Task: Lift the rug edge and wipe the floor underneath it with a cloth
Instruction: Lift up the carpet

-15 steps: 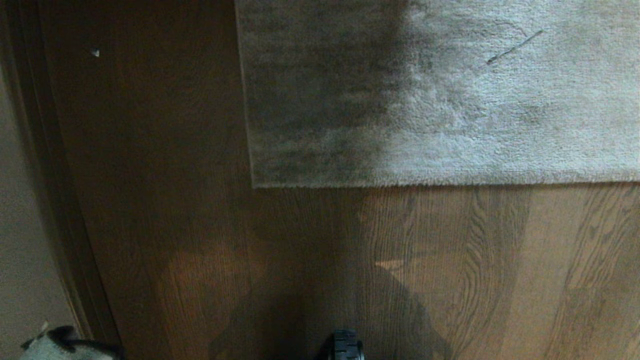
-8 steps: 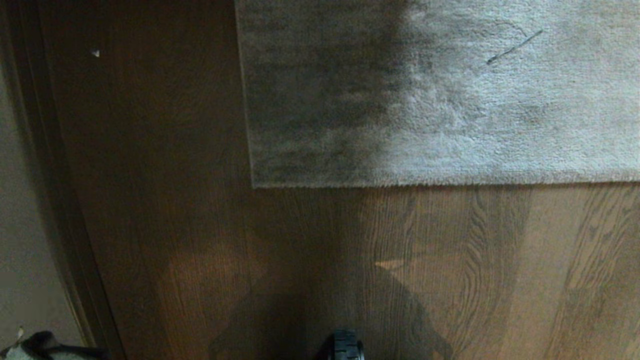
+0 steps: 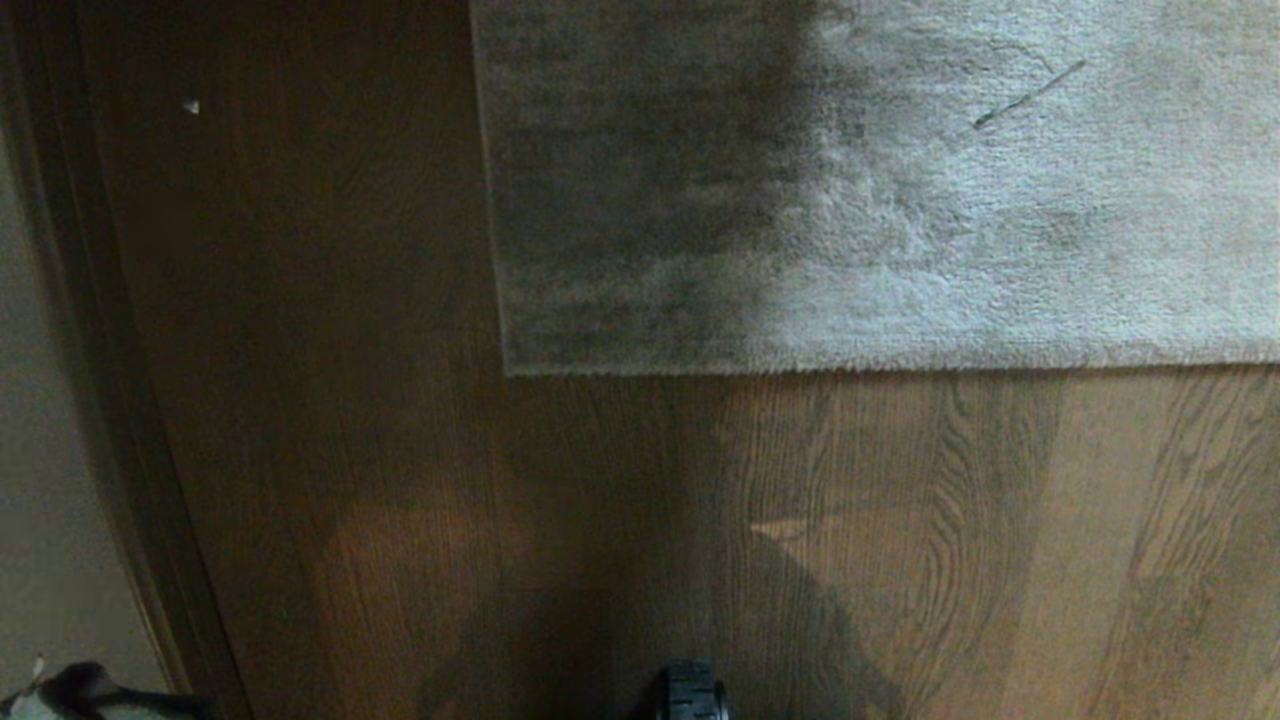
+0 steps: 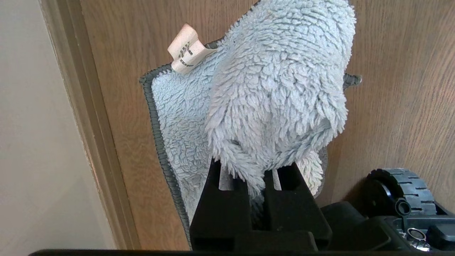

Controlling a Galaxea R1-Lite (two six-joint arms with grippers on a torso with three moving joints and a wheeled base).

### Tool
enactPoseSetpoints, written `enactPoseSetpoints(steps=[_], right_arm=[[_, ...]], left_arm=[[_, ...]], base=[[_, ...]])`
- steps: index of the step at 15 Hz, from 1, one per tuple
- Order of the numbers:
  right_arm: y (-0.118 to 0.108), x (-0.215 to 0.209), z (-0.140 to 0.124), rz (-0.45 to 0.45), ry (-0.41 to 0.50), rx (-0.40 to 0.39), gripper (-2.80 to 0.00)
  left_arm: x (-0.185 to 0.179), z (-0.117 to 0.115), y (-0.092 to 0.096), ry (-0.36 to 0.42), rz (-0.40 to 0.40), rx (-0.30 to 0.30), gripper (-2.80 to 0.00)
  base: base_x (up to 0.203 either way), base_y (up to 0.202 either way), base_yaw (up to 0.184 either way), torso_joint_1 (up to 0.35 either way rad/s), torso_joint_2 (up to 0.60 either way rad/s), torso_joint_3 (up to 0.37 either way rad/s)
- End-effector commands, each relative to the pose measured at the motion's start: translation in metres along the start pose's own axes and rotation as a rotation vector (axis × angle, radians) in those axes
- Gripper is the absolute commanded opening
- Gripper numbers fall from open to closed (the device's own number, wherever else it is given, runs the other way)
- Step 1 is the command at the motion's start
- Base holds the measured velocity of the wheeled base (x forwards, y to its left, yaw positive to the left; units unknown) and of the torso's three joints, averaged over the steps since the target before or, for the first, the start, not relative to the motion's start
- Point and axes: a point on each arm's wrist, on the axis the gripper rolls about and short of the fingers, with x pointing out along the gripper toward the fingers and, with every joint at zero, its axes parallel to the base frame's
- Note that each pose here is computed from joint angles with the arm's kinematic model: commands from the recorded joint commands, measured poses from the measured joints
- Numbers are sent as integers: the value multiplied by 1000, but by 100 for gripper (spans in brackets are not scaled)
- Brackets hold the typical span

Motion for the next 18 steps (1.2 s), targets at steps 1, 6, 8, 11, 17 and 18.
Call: enactPoseSetpoints(steps=[1,6,8,11,17,18], right_arm=[[0,0,0,1,-1,0,-280],[0,0,0,1,-1,0,-280],[0,0,0,1,-1,0,-280],[0,0,0,1,-1,-5,-280],[0,0,0,7,-1,-65,-280],[0,0,0,7,1,-69,-280]], left_arm=[[0,0,0,-1,0,-1,-280],[0,0,0,-1,0,-1,-280],[0,0,0,0,0,-1,-280],[0,0,0,-1,0,-1,-280],[0,0,0,-1,0,-1,-280],[0,0,0,0,0,0,-280]], base=[[0,0,0,0,0,0],[0,0,0,0,0,0],[0,0,0,0,0,0],[0,0,0,0,0,0],[0,0,0,0,0,0],[0,0,0,0,0,0]])
